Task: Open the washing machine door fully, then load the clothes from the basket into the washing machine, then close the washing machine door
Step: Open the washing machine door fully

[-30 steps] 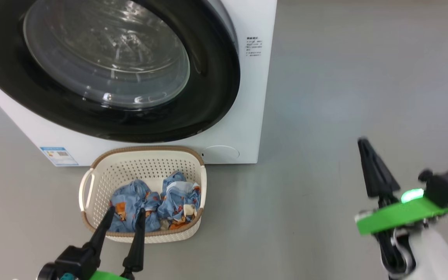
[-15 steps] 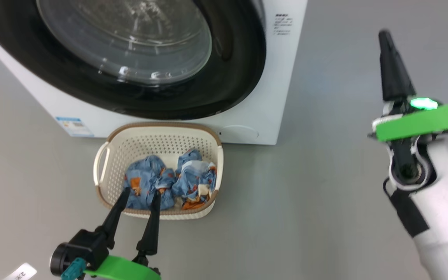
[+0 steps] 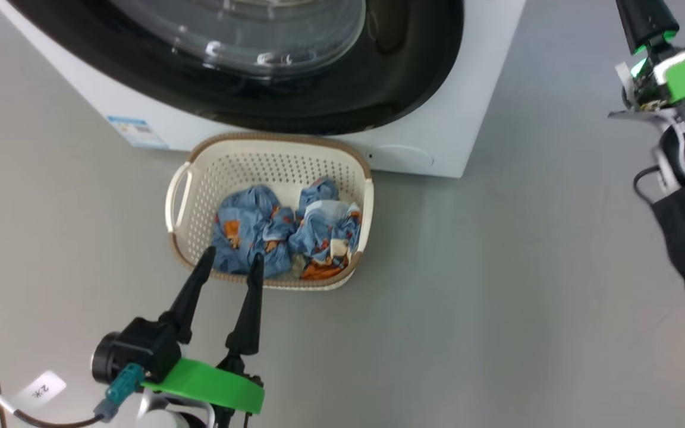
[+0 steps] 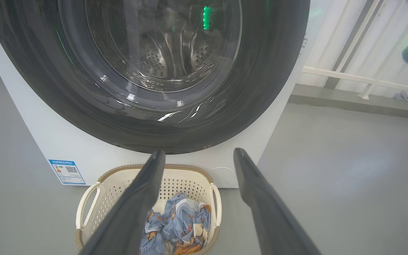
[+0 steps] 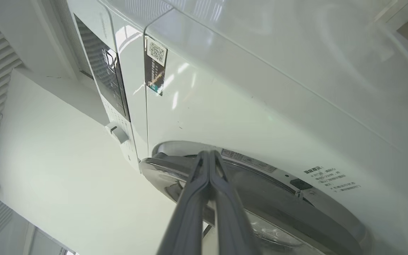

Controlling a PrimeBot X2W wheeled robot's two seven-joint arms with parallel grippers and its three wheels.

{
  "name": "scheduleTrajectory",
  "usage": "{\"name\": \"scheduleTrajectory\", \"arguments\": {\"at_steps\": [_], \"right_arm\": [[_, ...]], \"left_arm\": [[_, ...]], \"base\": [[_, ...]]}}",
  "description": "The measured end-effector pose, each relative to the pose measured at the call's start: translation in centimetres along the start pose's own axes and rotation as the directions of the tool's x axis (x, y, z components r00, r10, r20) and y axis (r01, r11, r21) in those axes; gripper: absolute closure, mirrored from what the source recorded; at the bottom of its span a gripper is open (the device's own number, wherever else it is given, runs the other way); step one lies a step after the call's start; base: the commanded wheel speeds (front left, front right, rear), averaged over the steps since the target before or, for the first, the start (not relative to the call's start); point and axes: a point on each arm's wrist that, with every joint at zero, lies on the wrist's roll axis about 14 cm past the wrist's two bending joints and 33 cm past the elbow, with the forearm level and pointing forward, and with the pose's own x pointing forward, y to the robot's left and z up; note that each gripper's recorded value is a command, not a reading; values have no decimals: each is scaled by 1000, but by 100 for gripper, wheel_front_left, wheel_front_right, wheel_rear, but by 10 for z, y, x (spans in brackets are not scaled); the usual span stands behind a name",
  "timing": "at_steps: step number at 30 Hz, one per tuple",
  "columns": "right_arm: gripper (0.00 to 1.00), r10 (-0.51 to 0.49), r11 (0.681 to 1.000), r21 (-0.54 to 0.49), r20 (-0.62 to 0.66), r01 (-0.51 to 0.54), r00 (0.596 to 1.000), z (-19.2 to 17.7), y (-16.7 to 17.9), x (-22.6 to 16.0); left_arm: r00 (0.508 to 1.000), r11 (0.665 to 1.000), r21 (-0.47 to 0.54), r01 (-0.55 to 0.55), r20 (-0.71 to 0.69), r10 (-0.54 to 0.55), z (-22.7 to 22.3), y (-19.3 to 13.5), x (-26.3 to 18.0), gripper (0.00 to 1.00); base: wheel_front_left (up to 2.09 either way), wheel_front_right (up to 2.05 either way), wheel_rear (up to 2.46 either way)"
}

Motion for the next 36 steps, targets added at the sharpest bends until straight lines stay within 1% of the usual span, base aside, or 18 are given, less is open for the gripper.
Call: {"name": "scheduleTrajectory", "arguments": {"at_steps": [3,5,9,10,16,17,19,22,26,36], "right_arm": [[100,-7,998,58,-108,13,994,-14,-12,8],[100,-15,997,73,-175,28,984,-23,-21,12],[100,-18,990,130,-306,61,952,-43,-38,17],[100,-18,990,130,-306,61,952,-43,-38,17],[100,-5,980,178,-434,91,901,-64,-55,23],[100,4,975,199,-459,98,888,-68,-58,25],[100,9,973,205,-490,106,871,-73,-62,26],[100,16,971,212,-521,112,853,-77,-66,31],[100,22,970,218,-515,106,857,-74,-70,41],[100,29,974,203,-532,95,846,-82,-80,60]], "left_arm": [[1000,1000,-2,-7,-9,7,-4,1,4,0],[1000,1000,0,-16,-15,16,-6,3,7,0],[999,1000,-6,-28,-27,28,-11,6,12,0],[999,1000,-6,-28,-27,28,-11,6,12,0],[998,999,-2,-37,-47,37,-20,8,16,0],[998,999,-1,-36,-45,36,-19,7,19,0],[998,999,0,-36,-51,36,-22,6,19,0],[997,999,-6,-34,-62,34,-26,5,21,0],[998,1000,-9,-30,-60,29,-27,3,26,0],[996,999,-6,-34,-79,33,-34,3,29,0]], "base": [[0,0,0],[0,0,0],[0,0,0],[0,0,0],[0,0,0],[0,0,0],[0,0,0],[0,0,0],[0,0,0],[0,0,0]]}}
